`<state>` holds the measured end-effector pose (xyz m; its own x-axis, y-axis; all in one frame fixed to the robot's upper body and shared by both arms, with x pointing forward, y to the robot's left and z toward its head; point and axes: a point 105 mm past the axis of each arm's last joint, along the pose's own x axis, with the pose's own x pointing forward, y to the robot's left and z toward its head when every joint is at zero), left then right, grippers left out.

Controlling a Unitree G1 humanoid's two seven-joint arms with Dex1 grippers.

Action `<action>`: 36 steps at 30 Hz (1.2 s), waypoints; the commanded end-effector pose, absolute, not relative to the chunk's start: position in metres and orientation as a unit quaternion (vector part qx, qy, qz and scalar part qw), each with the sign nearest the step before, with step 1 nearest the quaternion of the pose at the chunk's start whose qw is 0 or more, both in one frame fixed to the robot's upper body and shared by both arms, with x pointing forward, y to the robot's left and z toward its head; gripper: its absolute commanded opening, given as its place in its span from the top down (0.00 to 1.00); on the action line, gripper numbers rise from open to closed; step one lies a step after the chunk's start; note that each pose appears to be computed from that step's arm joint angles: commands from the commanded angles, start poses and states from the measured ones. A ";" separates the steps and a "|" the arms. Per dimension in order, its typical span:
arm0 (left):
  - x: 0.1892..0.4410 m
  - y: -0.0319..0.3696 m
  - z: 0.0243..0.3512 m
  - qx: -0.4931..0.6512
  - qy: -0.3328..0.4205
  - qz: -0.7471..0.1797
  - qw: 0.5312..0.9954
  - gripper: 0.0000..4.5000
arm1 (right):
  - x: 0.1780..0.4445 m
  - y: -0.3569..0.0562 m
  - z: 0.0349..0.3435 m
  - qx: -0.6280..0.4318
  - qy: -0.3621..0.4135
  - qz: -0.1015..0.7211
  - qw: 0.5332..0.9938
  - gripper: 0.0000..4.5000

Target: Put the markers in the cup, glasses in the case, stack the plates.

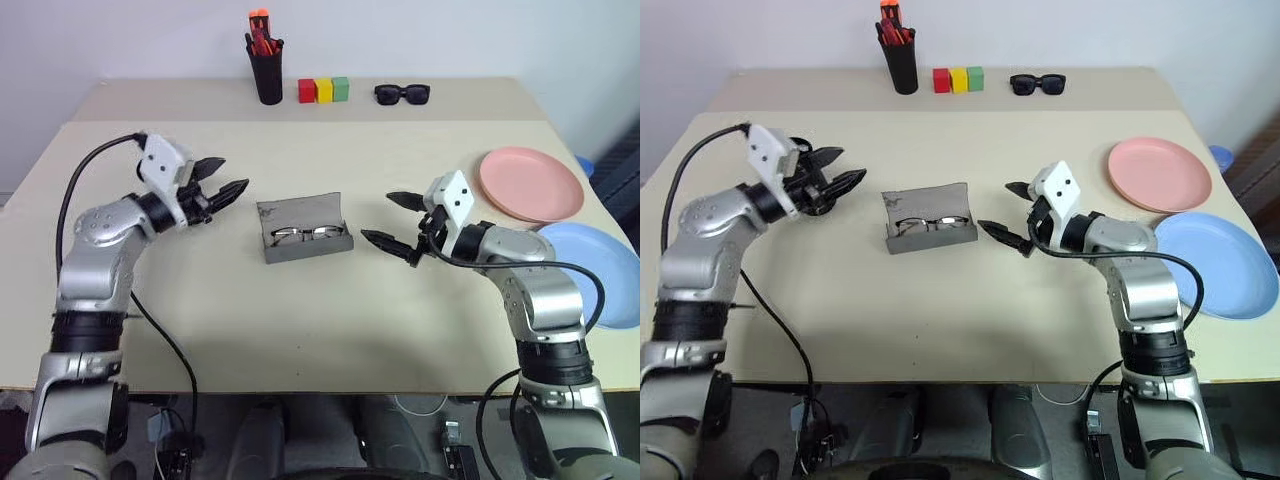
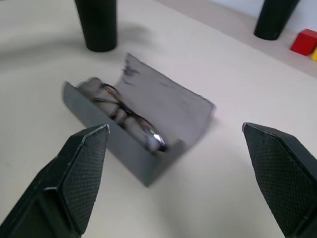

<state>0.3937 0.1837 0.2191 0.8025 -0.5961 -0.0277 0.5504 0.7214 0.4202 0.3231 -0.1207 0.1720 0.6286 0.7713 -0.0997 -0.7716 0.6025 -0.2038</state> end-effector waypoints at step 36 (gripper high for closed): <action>0.451 0.097 0.186 0.471 0.042 -0.408 0.781 0.99 | 0.295 -0.123 0.149 -0.110 0.030 0.385 0.916 0.01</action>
